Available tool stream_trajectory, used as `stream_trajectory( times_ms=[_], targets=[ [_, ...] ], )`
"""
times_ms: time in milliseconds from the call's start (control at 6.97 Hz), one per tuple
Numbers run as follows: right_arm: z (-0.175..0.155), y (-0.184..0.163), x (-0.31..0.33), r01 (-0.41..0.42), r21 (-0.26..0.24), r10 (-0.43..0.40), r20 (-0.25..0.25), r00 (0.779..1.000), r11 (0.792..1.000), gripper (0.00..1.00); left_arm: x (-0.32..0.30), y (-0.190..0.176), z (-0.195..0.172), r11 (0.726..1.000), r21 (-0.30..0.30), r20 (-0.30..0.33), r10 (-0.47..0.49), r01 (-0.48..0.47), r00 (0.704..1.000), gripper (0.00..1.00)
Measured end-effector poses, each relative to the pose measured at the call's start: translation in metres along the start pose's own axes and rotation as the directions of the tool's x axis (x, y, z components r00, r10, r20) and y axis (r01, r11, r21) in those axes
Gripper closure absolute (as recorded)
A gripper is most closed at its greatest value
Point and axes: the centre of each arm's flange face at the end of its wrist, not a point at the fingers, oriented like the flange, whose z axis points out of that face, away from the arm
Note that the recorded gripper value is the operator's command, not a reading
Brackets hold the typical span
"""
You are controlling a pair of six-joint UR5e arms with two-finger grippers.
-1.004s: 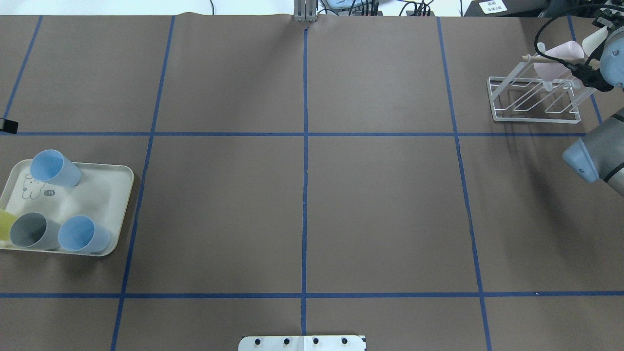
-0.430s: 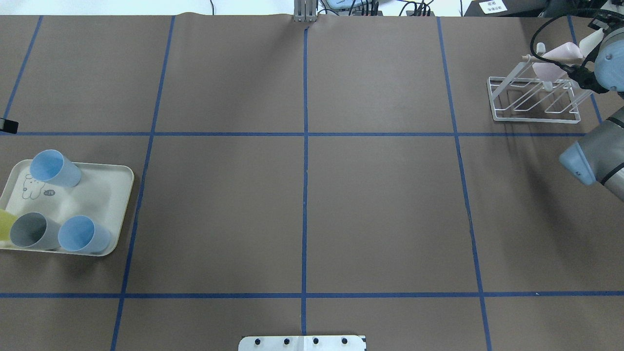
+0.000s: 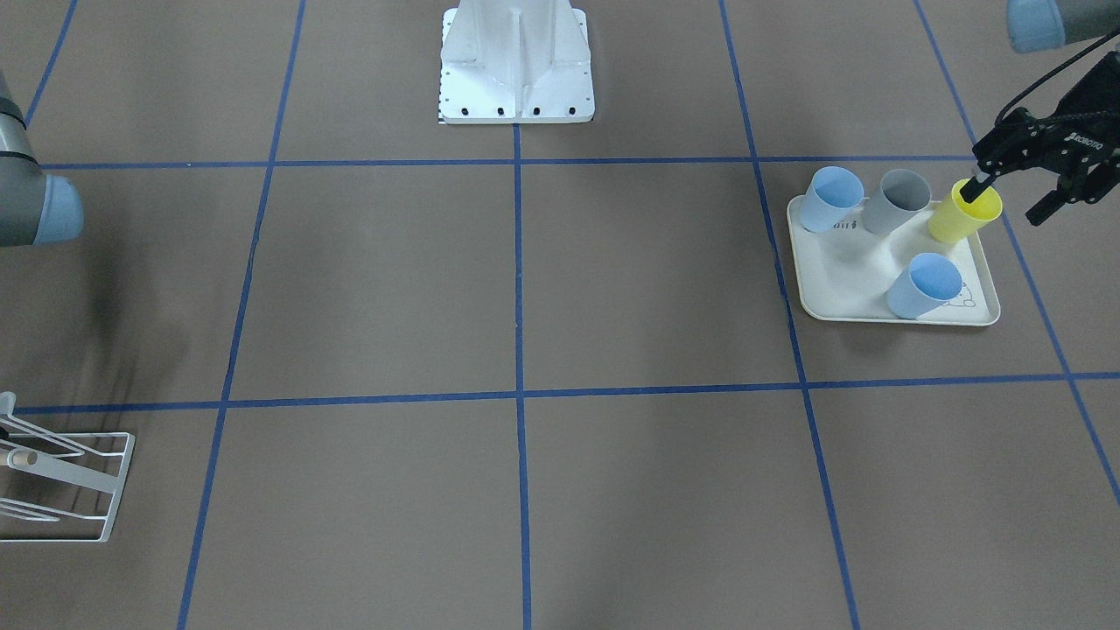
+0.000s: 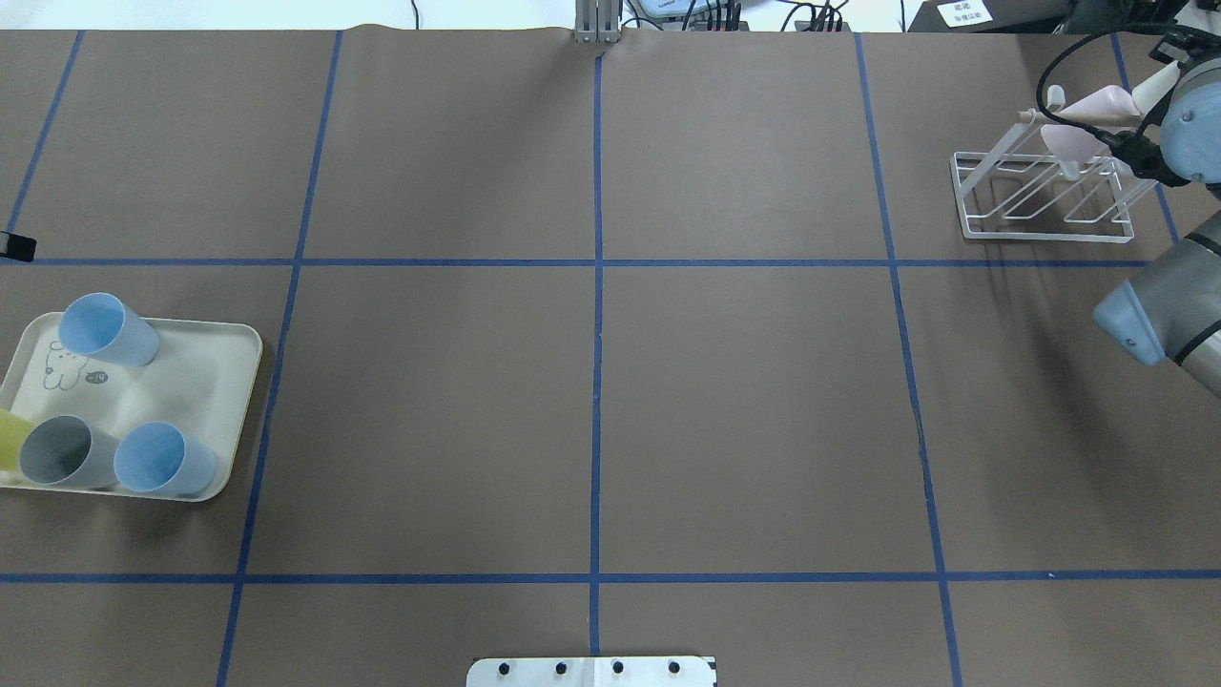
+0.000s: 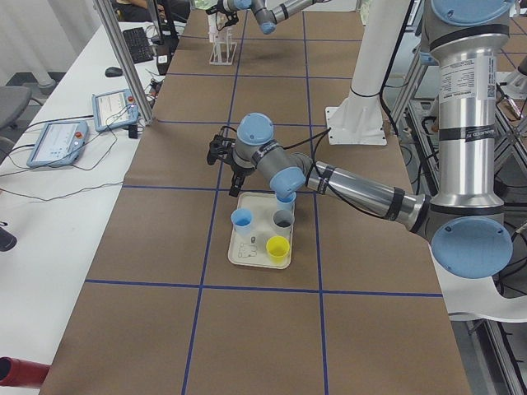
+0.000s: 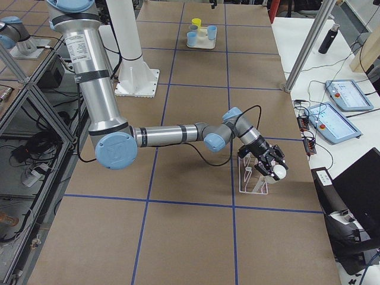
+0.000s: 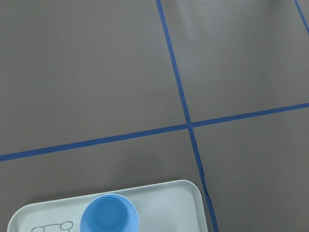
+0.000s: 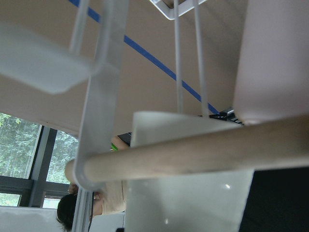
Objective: Transfer IKEA cup to right arm and place on rack
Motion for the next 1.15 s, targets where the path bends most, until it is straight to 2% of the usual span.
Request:
stream_trajectory(
  times_ms=[1147],
  targets=[
    [-0.0013,0.0021,0.0033,0.016,-0.009,-0.016,-0.003,1.000,1.000,0.72,0.0018,0.0002,0.0000,1.000,-0.006,-0.010,0.001,-0.001,1.000,0.00]
  ],
)
